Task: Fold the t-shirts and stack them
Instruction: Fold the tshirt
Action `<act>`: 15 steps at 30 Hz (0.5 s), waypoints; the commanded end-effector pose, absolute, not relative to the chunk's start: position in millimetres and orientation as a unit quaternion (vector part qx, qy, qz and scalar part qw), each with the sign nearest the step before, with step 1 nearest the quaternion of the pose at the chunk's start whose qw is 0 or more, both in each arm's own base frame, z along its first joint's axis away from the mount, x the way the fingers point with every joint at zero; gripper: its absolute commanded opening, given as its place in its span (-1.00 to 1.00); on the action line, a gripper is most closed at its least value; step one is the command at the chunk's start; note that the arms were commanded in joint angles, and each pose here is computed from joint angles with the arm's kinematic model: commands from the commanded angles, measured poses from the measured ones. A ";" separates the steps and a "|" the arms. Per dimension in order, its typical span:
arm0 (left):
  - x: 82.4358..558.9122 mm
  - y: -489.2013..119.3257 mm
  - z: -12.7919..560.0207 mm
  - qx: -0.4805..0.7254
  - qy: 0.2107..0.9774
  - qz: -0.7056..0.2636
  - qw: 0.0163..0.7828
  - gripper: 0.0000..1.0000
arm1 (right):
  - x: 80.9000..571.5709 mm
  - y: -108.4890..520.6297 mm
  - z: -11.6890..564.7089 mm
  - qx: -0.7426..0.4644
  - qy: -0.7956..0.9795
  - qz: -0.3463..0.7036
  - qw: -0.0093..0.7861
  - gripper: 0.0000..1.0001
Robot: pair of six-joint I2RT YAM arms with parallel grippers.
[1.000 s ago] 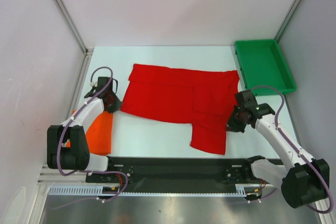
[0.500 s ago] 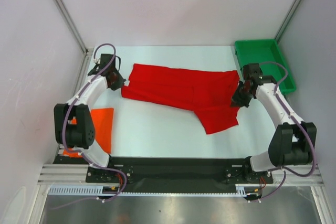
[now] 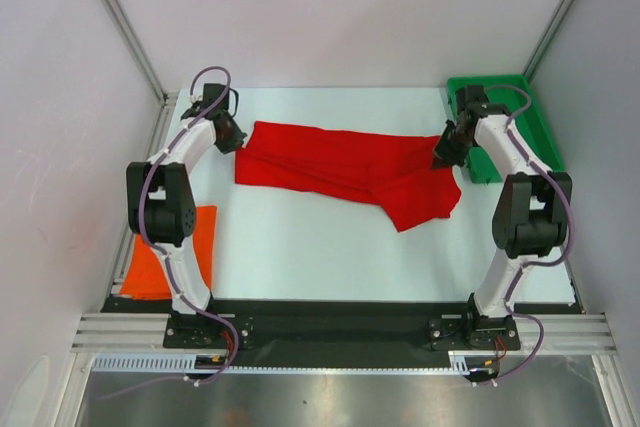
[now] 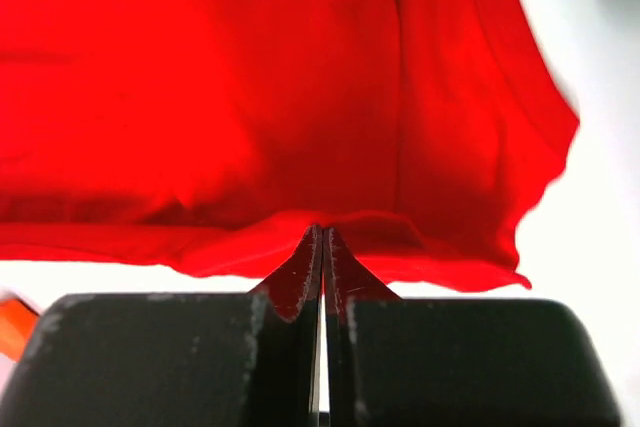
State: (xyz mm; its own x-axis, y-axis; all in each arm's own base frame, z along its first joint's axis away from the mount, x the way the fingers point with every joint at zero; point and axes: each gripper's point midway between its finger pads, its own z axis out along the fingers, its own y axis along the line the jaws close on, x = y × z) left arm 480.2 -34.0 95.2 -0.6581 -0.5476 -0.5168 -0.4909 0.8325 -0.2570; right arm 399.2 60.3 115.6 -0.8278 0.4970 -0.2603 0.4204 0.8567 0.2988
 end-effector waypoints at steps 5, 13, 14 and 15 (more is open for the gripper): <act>504.0 -23.7 95.0 -0.282 0.908 -0.039 0.306 -0.99 | 436.3 57.4 127.8 0.231 0.947 0.122 0.185 -1.00; 513.9 -26.7 82.7 -0.278 0.913 -0.046 0.295 -0.99 | 471.9 56.5 120.1 0.222 0.950 0.118 0.185 -1.00; 514.5 -27.6 81.6 -0.278 0.914 -0.048 0.293 -0.99 | 473.9 56.1 120.3 0.220 0.950 0.117 0.185 -1.00; 514.7 -27.8 78.0 -0.278 0.915 -0.048 0.290 -0.99 | 476.5 56.4 120.5 0.219 0.951 0.118 0.186 -1.00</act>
